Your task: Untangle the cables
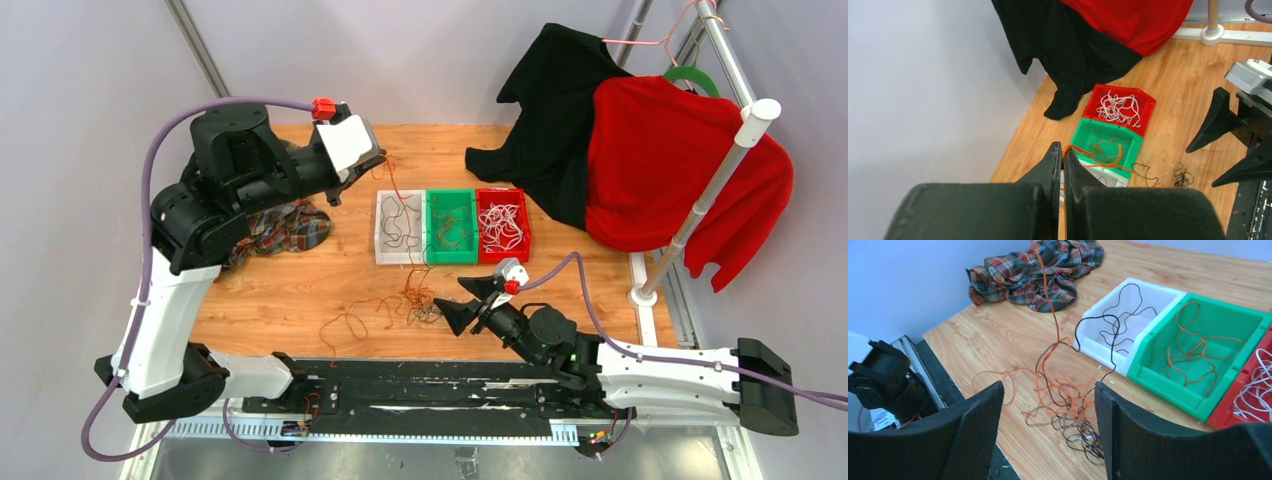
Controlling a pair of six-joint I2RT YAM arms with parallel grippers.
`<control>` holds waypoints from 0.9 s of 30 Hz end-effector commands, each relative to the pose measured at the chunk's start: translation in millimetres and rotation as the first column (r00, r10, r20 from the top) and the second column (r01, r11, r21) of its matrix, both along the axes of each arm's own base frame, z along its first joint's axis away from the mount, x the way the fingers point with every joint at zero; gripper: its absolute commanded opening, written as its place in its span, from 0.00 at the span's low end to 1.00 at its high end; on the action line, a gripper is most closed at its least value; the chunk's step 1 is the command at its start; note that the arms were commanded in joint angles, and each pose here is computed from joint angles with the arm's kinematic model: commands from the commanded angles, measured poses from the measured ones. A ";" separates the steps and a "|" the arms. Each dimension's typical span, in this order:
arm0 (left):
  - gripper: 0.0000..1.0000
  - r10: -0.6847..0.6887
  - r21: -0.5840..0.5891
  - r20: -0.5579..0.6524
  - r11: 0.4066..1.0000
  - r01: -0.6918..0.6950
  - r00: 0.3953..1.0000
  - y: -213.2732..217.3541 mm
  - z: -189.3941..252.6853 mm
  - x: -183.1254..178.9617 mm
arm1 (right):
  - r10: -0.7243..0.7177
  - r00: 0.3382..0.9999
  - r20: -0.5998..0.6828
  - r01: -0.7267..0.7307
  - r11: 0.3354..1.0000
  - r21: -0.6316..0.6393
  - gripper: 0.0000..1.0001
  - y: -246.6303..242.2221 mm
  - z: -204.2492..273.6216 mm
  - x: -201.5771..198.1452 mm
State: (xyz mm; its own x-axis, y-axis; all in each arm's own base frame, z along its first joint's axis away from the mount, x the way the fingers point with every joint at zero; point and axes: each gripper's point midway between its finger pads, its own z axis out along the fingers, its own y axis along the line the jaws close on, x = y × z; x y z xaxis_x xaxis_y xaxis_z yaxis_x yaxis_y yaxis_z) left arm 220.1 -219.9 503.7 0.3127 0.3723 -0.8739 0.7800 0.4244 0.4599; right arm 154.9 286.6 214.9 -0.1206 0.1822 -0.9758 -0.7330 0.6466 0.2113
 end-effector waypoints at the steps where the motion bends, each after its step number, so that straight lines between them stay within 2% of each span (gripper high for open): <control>1: 0.00 -0.026 -0.066 0.047 0.997 0.029 0.999 0.5 25.3 -10.1 | -0.045 0.999 0.004 0.045 0.990 -0.133 0.68 -5.4 -20.3 14.6; 8: 0.00 -0.026 -0.099 0.095 0.994 0.036 0.995 10.7 43.9 -23.3 | -0.105 0.990 -0.092 0.078 0.961 -0.265 0.69 10.4 -69.9 46.3; 14: 0.00 -0.019 -0.104 0.110 0.994 0.031 0.994 16.7 46.4 -28.6 | -0.095 0.985 -0.142 0.038 0.933 -0.358 0.68 33.3 -121.2 55.3; 19: 0.00 -0.002 -0.115 0.147 0.993 0.019 0.989 24.7 56.9 -33.2 | -0.109 0.977 -0.185 0.039 0.937 -0.347 0.64 45.0 -145.2 60.7; 22: 0.00 0.012 -0.123 0.174 0.992 0.010 0.985 30.0 64.5 -35.9 | -0.100 0.973 -0.209 0.026 0.944 -0.330 0.57 49.5 -154.3 58.9; 24: 0.00 0.018 -0.124 0.187 0.992 0.006 0.982 32.6 67.2 -37.1 | -0.102 0.969 -0.225 0.025 0.946 -0.322 0.46 49.0 -160.7 57.3; 27: 0.00 0.028 -0.118 0.204 0.993 -0.004 0.979 35.5 68.6 -36.9 | -0.080 0.969 -0.234 0.010 0.958 -0.286 0.36 48.3 -162.0 52.6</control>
